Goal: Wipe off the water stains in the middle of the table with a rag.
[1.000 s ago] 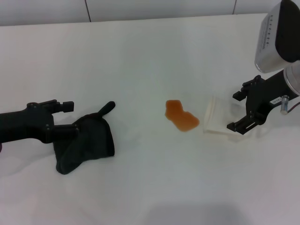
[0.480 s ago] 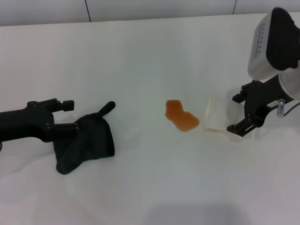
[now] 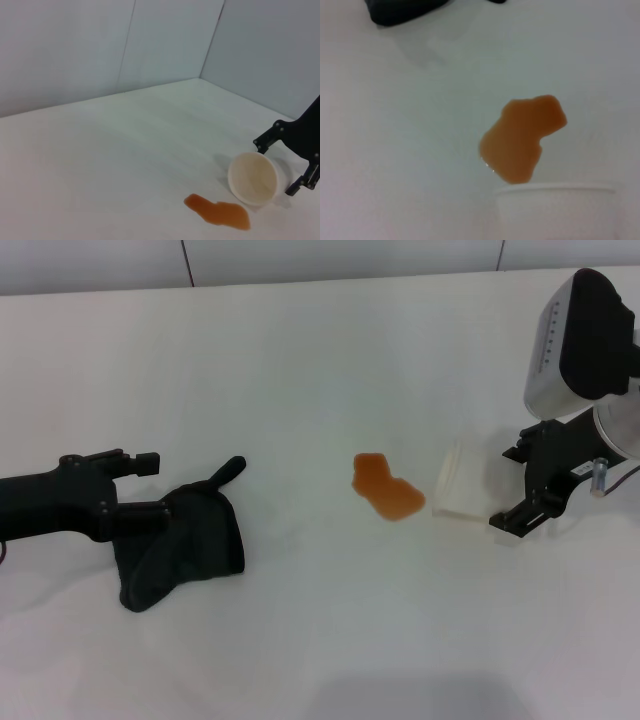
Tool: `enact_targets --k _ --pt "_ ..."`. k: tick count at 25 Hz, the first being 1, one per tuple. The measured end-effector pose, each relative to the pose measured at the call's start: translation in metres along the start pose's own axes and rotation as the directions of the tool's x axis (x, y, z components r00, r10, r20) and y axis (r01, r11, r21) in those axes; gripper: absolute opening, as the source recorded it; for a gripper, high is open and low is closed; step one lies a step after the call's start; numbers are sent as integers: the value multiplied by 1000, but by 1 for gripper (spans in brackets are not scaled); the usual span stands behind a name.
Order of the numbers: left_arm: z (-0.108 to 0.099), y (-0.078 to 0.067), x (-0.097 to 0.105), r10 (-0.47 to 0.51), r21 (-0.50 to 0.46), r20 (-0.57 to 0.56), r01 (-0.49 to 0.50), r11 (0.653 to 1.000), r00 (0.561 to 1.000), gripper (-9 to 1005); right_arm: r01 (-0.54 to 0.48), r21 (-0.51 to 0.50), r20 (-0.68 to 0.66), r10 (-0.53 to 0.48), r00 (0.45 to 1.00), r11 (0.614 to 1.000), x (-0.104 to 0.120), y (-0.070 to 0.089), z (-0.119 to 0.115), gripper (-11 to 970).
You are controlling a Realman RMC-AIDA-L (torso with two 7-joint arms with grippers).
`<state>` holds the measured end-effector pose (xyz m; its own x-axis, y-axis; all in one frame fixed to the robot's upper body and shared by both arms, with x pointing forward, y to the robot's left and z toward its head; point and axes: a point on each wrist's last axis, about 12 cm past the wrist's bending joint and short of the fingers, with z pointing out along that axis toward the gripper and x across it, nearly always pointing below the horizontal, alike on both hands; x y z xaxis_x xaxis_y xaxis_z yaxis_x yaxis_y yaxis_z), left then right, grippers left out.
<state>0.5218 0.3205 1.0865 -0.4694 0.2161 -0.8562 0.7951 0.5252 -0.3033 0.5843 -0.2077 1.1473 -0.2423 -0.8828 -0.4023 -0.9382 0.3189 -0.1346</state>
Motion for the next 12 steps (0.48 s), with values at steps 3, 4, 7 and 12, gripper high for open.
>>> enact_targets --k 3,4,7,12 --pt "0 0 0 0 1 0 0 1000 1000 888 -6 6 3 6 1000 1000 0 -1 0 857" --pt "0 0 0 1 1 0 -1 1000 1000 888 -9 7 4 9 1000 1000 0 -1 0 857" --pt "1 0 -1 1 1 0 -1 1000 1000 887 -10 10 5 10 1000 1000 -1 -1 0 857" --pt "1 0 -1 1 1 0 -1 1000 1000 887 2 13 0 -2 1000 1000 -2 0 2 856"
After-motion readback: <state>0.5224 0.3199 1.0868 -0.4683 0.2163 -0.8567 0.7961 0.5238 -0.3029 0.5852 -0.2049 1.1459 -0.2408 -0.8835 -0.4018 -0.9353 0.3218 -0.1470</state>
